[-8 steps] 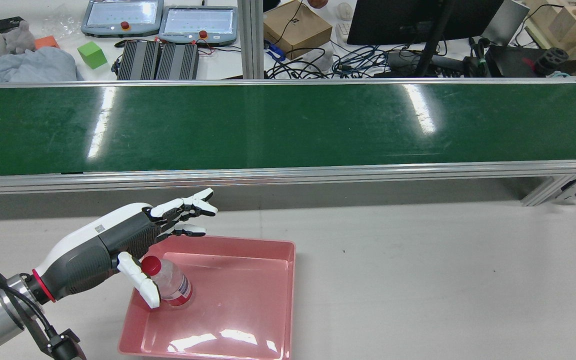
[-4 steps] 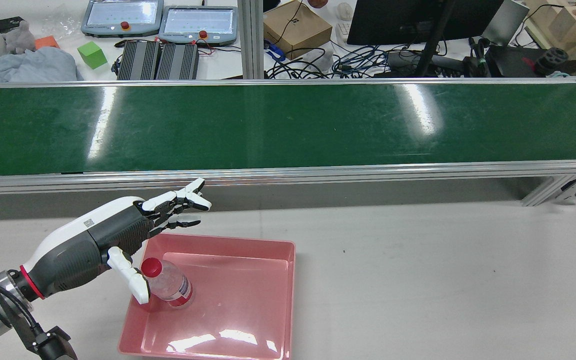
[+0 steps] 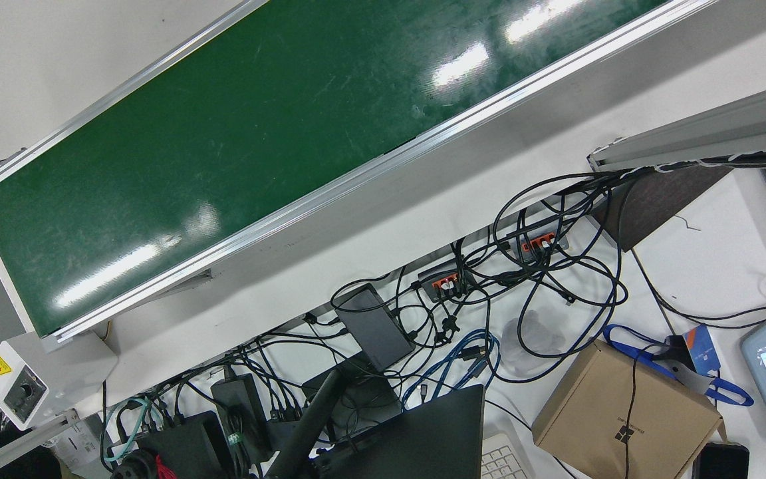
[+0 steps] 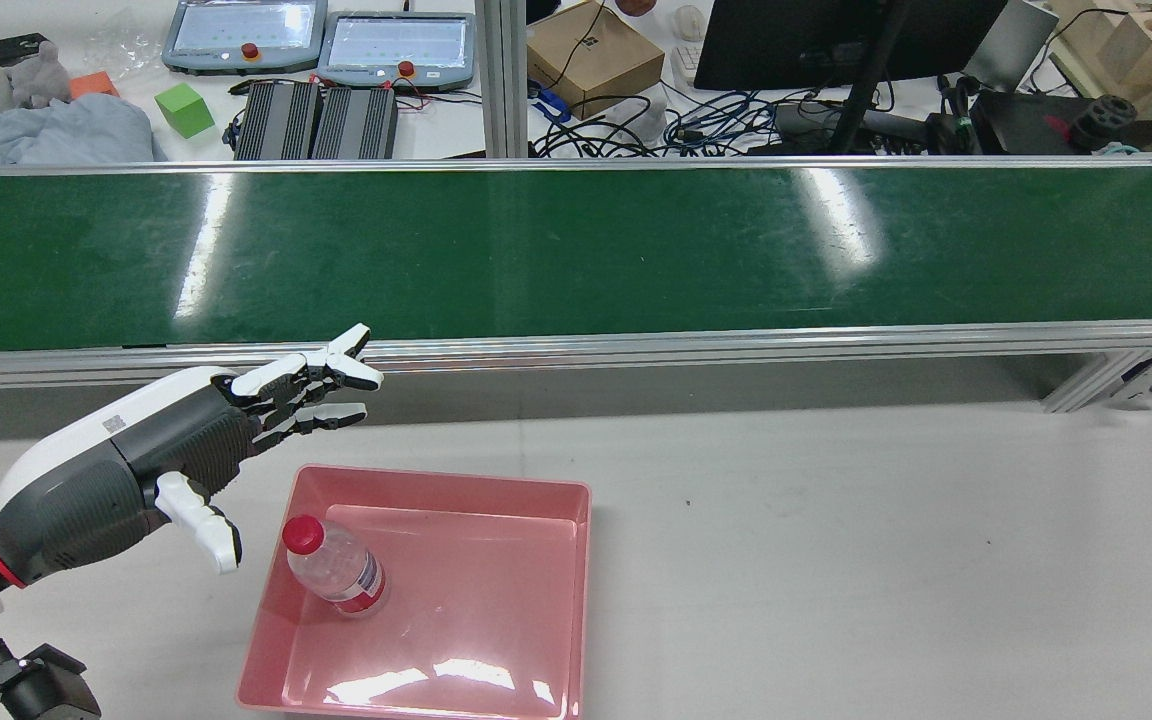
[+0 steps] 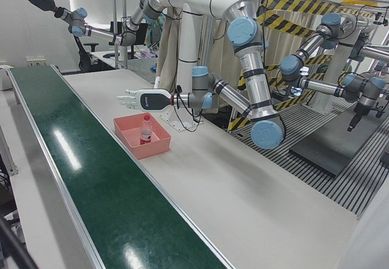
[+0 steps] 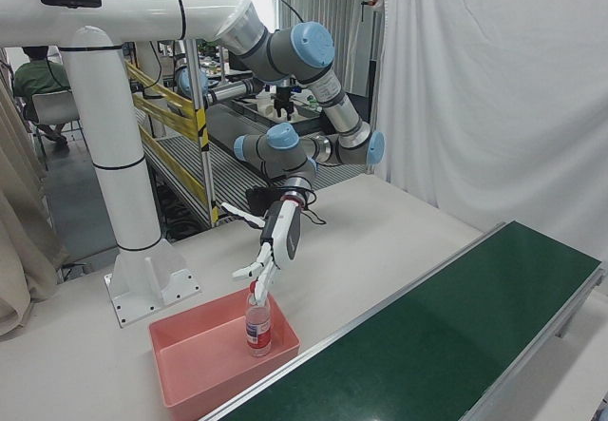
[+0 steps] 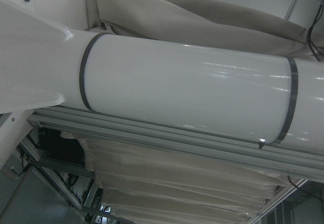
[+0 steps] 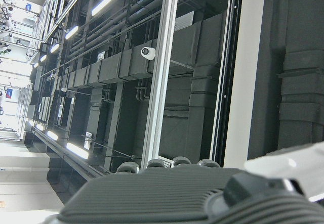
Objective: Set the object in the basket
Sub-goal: 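Withdraw the open left hand away from the bottle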
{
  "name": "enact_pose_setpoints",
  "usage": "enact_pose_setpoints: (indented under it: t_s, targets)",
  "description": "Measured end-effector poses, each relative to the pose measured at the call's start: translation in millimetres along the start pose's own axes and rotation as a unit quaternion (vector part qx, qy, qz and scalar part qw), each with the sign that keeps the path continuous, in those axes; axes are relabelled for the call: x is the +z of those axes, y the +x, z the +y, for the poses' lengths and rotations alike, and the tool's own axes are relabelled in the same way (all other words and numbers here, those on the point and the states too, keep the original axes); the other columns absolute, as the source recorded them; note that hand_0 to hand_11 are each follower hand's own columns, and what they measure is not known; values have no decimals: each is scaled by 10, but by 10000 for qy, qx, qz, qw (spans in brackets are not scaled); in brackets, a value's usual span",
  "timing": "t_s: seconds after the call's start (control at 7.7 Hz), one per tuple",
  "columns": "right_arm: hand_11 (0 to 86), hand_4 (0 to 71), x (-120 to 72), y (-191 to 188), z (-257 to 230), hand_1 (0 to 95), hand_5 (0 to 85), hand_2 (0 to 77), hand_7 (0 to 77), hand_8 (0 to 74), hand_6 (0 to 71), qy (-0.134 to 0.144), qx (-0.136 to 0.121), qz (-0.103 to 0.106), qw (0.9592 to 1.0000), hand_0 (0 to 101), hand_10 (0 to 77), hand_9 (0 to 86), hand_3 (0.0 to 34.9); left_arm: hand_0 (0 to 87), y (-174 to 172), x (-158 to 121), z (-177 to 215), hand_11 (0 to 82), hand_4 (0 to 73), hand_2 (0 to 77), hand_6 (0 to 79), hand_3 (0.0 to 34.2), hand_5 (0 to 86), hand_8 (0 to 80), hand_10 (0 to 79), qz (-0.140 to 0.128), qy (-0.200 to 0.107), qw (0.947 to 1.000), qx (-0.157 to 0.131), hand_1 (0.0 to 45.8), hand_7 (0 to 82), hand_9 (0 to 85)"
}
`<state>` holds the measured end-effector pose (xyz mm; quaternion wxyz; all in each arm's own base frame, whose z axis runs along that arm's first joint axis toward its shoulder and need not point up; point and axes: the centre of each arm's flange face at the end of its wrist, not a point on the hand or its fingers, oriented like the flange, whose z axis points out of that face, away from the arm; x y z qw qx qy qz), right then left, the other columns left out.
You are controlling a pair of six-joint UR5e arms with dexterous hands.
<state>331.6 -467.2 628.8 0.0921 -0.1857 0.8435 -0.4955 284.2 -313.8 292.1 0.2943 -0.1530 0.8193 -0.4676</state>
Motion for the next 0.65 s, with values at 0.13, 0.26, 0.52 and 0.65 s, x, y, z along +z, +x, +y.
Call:
enact_pose_setpoints:
  t_s: [0.13,0.26,0.52,0.65]
  targets:
    - [0,5,0,0,0,0,0,11,5,0,0,0,0,0,10000,2,5,0,1,377,46,-19,18,153,104,11,22,3,316,49,109,43,-20,10000,-6,16,11,38]
    - [0,5,0,0,0,0,0,11,5,0,0,0,0,0,10000,3,5,0,1,338,103,-45,60,153,104,11,22,2,327,49,109,96,-70,9999,-25,16,5,38]
    - [0,5,0,0,0,0,0,5,5,0,0,0,0,0,10000,2,0,0,2,319,198,-92,102,169,120,11,44,3,360,49,120,169,-96,9998,-33,11,11,38]
    - [0,5,0,0,0,0,0,5,5,0,0,0,0,0,10000,3,5,0,2,319,250,-119,115,169,120,11,44,3,360,49,120,200,-85,9998,-22,11,11,38]
